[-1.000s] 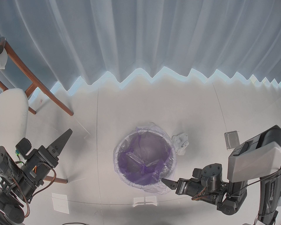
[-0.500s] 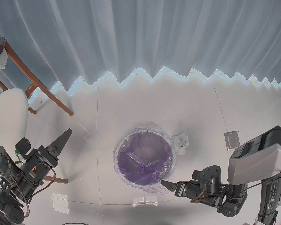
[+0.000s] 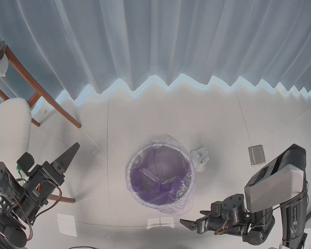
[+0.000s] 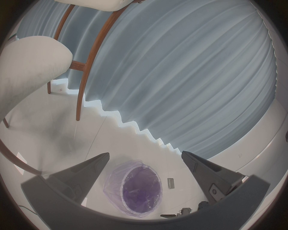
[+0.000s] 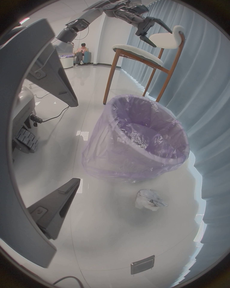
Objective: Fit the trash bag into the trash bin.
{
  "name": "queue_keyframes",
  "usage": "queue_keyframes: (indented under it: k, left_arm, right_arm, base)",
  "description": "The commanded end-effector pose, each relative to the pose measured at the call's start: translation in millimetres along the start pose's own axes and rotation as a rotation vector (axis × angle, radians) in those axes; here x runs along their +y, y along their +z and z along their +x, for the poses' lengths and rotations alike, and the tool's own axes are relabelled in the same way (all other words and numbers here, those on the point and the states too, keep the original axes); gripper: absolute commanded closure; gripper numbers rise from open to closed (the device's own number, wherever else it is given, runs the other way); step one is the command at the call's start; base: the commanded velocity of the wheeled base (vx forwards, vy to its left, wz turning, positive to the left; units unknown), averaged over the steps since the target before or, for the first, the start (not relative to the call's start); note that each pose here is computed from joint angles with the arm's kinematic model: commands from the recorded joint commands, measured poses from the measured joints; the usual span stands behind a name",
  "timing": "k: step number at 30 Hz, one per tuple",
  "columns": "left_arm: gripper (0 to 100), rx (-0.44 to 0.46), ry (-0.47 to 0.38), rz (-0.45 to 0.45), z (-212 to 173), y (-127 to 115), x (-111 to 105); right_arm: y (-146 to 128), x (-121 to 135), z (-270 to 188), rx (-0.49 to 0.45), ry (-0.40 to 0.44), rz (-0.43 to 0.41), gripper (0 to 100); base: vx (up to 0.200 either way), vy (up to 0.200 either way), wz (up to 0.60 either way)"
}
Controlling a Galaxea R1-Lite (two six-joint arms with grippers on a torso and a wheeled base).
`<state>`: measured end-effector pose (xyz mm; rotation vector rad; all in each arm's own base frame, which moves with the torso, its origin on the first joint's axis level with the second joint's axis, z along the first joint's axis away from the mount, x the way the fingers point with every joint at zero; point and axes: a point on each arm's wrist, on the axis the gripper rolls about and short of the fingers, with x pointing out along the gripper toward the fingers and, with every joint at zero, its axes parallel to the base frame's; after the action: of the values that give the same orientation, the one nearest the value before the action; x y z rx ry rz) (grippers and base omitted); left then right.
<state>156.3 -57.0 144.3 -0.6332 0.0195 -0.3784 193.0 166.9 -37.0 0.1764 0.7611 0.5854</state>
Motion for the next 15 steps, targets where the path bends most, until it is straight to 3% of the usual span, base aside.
queue_keyframes:
  k: [1,15]
  left_arm:
    - [0,0.017,0.010,-0.001,-2.7,-3.3,1.7]
    - [0,0.005,0.033,-0.002,-2.4,-3.2,2.7]
  right_arm:
    - [5.2,-0.8,16.6,-0.037,0.010,0.016,0]
    - [35.4,-1.6,61.1,-0.084,0.001,0.039,0]
  base:
    - [0.000,0.000,0.00]
    - [0.000,0.000,0.00]
